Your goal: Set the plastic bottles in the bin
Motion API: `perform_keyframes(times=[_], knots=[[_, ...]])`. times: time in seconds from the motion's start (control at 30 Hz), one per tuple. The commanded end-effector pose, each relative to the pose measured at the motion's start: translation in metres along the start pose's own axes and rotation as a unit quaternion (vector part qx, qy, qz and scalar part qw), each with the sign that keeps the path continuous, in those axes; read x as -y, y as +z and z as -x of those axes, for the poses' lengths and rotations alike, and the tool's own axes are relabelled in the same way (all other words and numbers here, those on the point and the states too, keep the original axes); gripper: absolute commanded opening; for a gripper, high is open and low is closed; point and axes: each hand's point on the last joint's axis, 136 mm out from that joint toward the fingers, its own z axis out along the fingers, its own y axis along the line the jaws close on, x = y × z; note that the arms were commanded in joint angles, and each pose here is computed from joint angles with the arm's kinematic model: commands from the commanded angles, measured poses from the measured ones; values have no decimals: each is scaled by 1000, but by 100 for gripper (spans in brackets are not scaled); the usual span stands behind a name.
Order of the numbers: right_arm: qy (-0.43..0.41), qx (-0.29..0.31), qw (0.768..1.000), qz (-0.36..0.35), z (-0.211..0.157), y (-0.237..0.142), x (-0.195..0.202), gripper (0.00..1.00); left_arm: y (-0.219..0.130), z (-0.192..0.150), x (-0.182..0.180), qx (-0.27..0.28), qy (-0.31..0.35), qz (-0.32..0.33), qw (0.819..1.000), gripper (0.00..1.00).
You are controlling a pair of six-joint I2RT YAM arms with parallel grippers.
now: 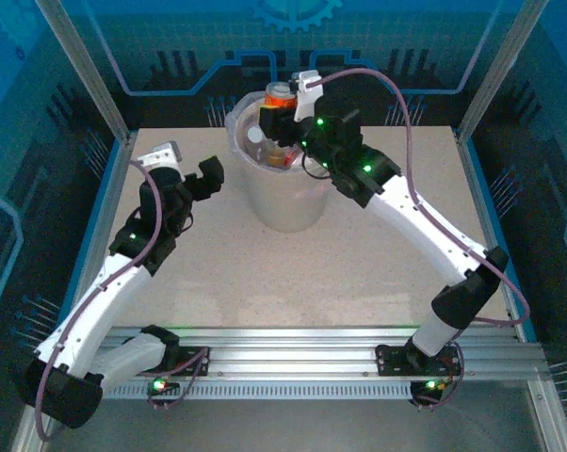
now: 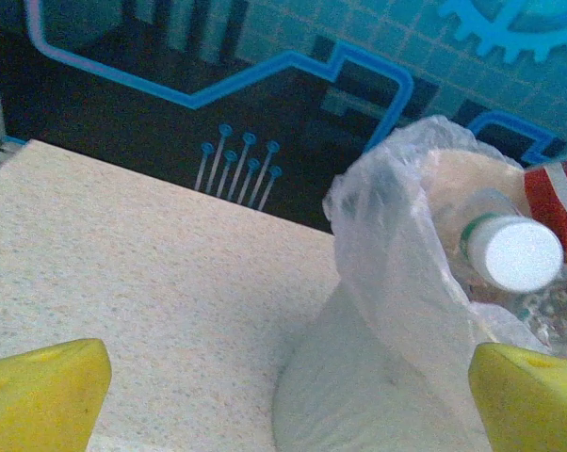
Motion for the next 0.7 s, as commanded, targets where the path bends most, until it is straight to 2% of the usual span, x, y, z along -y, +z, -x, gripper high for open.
perform_keyframes(times=[0.0,0.27,0.67], knots=[[55,45,997,-7,7,16,13,20,-1,18,23,15,-21,-51,998,99],[83,50,995,-29,-22,27,30,32,5,18,34,8,-15,-71,997,99],[55,54,996,-50,-48,38,42,42,13,13,40,0,-8,-83,997,99]])
